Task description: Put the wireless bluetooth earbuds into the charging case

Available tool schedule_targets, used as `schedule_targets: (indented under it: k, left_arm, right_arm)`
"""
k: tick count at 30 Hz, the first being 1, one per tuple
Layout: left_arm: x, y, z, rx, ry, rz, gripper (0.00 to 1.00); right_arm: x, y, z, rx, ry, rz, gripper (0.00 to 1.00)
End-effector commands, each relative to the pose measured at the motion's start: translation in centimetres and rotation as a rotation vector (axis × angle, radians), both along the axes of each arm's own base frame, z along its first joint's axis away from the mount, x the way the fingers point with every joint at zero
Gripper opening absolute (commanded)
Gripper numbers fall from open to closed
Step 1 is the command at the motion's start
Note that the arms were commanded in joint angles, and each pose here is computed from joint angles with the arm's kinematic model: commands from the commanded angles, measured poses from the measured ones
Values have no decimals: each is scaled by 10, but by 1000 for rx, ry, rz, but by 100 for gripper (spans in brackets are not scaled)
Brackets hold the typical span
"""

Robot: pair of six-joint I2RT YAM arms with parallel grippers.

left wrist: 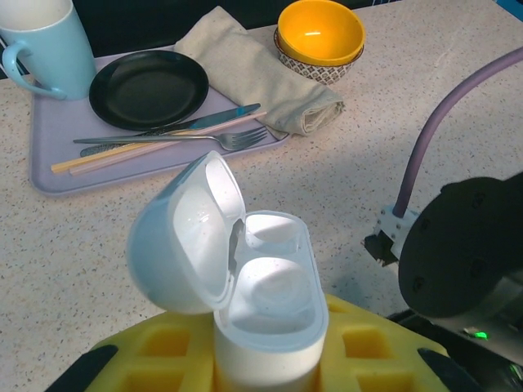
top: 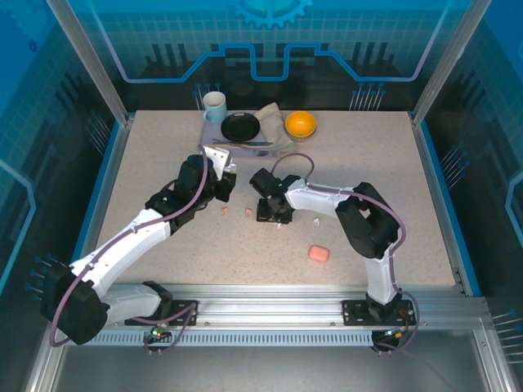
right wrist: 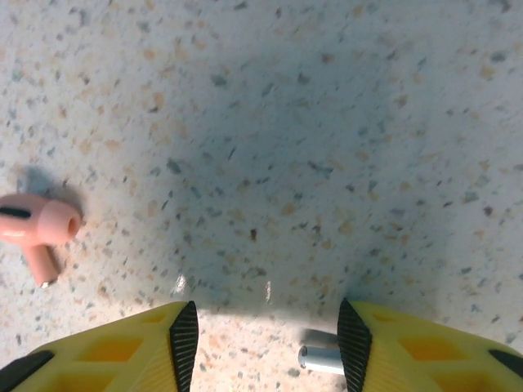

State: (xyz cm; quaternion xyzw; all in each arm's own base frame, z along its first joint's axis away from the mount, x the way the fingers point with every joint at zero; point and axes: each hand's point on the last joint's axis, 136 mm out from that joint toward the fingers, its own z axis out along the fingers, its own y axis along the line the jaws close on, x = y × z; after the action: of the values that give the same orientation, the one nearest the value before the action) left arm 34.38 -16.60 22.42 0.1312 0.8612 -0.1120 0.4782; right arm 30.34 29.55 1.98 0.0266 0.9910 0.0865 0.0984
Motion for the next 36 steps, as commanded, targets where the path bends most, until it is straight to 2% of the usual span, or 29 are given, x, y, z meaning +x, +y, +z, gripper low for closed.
schedule_targets:
  k: [1,5,10,15,21,27,36]
  left_arm:
    - [0,0,13,-33,-41,-7,0]
    - [0,-1,14,-39,-41,-10,0]
    - [2,-3,16,-48,-46,-13,0]
    - [4,-3,19,-45,-53,-14,0]
    - [7,-5,21,-46,-54,-16,0]
    - [8,-7,22,-49,-53,-19,0]
    - [10,-9,22,-52,-48,-24,0]
  right_arm:
    - [-21,7,12,-4,0,82,53]
    - [-17,-4,36,-32,-69,67,61]
    - [-29,1,54,17,-63,79,65]
    - [-54,19,41,90,24,87,65]
    - [-69,27,17,93,86,82,65]
    - [-67,20,4,62,101,75,65]
    - [-44,-3,-4,31,90,37,65]
